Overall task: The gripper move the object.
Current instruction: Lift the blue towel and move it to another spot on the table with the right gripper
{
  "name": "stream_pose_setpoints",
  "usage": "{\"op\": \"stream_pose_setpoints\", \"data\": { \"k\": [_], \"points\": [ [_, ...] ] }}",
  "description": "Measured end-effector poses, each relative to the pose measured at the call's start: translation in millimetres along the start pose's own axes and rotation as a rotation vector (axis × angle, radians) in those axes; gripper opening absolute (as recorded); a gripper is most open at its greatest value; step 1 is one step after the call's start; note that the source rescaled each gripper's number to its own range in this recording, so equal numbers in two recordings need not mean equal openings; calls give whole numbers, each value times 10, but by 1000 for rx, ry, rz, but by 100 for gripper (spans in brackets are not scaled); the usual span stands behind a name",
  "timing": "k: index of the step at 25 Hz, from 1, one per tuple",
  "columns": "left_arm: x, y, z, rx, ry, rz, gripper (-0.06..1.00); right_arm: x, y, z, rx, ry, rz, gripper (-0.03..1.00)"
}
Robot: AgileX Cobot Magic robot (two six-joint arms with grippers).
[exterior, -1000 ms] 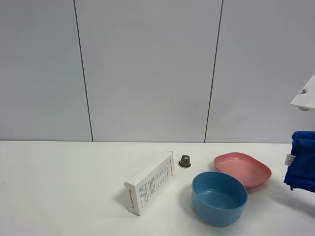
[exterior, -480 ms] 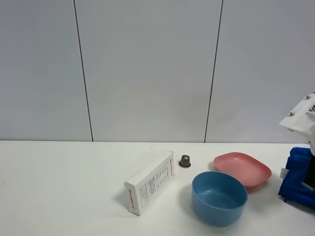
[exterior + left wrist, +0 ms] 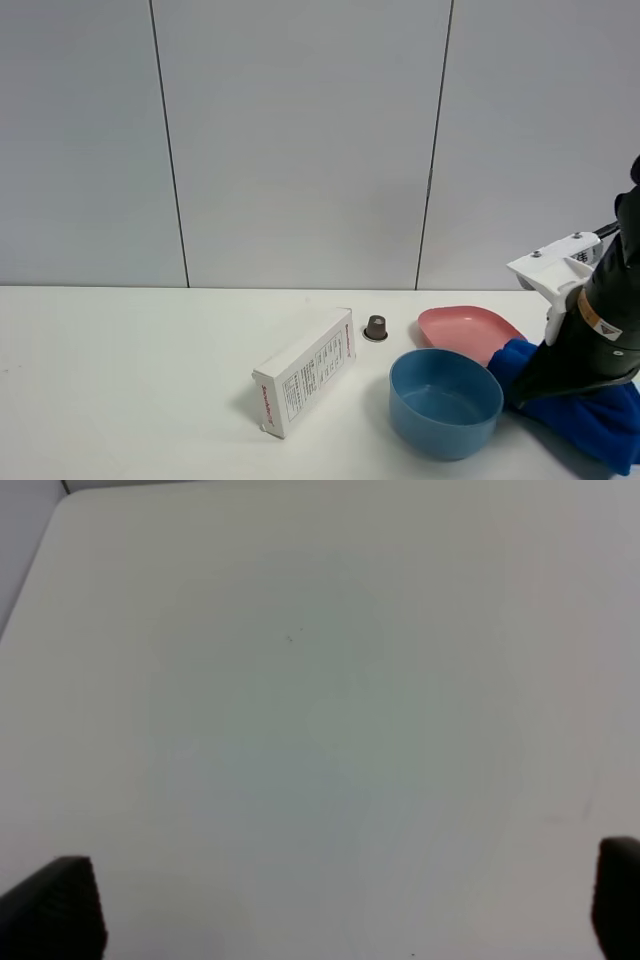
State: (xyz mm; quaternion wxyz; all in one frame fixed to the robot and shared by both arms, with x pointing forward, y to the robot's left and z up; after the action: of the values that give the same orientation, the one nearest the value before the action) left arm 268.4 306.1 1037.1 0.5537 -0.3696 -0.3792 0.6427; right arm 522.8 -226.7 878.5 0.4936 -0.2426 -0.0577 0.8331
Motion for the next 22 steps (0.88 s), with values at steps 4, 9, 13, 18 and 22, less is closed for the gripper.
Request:
{"op": "stream_pose_setpoints", "data": {
  "k": [4,9,13,18,22],
  "points": [
    [0,0,0,0,0,0,100,121,6,24,15,-40,-61,0],
    [0,0,0,0,0,0,100,181,31,43,40,-46,-79,22],
    [0,0,0,0,0,0,100,153,93,47,87,-19,-83,62],
    [0,0,0,0,0,0,100,114,140,87,121,4,-102,77],
    [0,0,0,0,0,0,100,31,57,326,39,1,-158,78]
  ]
}}
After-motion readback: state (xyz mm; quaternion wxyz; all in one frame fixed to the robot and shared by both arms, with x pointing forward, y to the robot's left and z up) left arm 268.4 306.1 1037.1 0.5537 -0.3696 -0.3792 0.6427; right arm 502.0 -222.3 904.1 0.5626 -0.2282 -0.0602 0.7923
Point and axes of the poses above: a point on each arm's last joint axis where the gripper is mounted, z pointing back along that axis away from the gripper, x along the wrist's bending axis when the last joint is at zero, y = z × x, the point moved 4 cm from there along -z, pointing out along that axis toward the gripper, and after that the axes turned 7 degrees about z, right-handed, at the moved point
